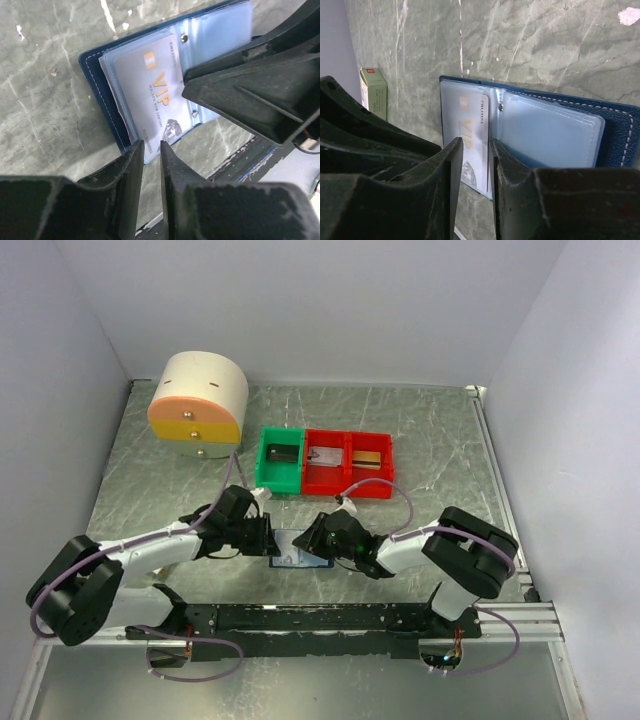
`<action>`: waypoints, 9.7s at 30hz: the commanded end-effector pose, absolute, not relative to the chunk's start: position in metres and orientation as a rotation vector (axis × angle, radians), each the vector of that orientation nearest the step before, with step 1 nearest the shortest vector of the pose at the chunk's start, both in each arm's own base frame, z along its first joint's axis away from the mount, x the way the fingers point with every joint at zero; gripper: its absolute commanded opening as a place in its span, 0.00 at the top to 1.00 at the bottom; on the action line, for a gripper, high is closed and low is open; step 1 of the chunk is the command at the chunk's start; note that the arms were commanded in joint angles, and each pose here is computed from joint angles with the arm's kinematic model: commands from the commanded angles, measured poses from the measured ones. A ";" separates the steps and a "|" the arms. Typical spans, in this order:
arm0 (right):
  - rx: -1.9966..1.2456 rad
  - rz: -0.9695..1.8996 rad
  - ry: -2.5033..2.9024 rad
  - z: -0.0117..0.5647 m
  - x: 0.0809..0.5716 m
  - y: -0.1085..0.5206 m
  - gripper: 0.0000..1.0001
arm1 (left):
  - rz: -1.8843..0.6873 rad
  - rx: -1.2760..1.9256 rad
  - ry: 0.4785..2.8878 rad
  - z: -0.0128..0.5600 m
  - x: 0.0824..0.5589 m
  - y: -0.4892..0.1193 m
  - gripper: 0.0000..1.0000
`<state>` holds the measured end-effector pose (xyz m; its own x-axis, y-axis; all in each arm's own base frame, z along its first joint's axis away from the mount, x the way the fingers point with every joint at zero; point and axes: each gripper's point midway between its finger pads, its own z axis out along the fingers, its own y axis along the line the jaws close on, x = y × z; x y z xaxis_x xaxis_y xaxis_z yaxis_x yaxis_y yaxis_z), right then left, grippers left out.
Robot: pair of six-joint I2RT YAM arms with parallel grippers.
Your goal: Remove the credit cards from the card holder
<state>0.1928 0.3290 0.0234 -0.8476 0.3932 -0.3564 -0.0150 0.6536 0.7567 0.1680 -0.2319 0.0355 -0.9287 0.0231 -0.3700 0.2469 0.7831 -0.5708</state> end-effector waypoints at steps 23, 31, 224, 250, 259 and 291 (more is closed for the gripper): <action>0.286 1.162 2.394 0.015 0.188 0.326 0.83 | -0.711 0.233 2.673 0.019 0.173 -0.233 0.84; 0.283 1.129 2.408 0.011 0.188 0.324 0.82 | -0.695 0.197 2.611 0.037 0.180 -0.230 0.74; -0.176 1.004 2.202 0.084 0.187 0.288 1.00 | -0.563 0.276 2.461 0.085 0.189 -0.221 0.52; -0.900 0.516 1.484 0.161 0.162 0.308 1.00 | -0.018 -0.046 2.221 0.182 0.261 -0.086 0.00; -0.883 0.379 1.616 0.187 0.229 0.286 1.00 | -0.031 -0.076 2.226 0.170 0.258 -0.083 0.00; -1.402 -0.226 1.781 0.122 0.404 0.254 1.00 | -0.004 -0.118 2.168 0.185 0.259 -0.070 0.00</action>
